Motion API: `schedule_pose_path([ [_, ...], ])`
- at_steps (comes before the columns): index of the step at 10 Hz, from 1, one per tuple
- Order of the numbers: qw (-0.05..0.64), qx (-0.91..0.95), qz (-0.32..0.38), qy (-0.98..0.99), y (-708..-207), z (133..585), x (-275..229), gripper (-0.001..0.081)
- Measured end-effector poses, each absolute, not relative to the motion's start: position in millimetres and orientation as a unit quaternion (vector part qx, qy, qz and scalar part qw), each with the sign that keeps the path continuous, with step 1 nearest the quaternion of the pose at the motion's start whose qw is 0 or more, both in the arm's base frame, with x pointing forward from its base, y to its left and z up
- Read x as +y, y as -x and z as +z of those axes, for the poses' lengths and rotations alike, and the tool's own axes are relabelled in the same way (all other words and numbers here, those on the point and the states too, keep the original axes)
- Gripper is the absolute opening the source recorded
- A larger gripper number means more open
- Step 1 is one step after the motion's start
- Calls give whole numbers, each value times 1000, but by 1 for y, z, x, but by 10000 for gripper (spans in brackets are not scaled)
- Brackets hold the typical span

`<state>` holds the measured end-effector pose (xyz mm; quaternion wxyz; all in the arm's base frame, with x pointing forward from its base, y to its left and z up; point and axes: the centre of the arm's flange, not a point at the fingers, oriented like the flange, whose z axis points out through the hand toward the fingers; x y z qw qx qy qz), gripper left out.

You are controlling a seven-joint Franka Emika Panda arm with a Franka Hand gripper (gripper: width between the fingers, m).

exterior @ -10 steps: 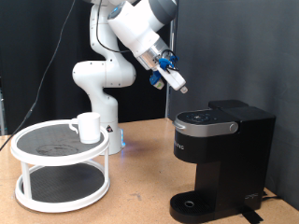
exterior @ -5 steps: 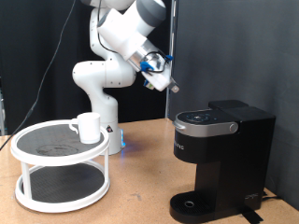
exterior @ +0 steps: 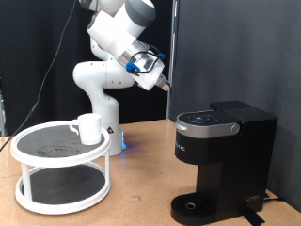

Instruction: Make a cup of coffee with the keurig machine

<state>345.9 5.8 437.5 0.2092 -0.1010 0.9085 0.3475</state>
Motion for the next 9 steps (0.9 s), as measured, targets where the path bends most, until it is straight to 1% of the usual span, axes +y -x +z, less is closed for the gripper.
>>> schedule_pose_path([
  [2,156,911,363,113,-332,435,-15,0],
  [5,114,905,392,121,-308,435,-57,0],
  [6,104,900,401,132,-298,435,-69,0],
  [7,112,895,412,129,-291,436,-81,0],
  [9,120,891,418,128,-284,439,-86,0],
])
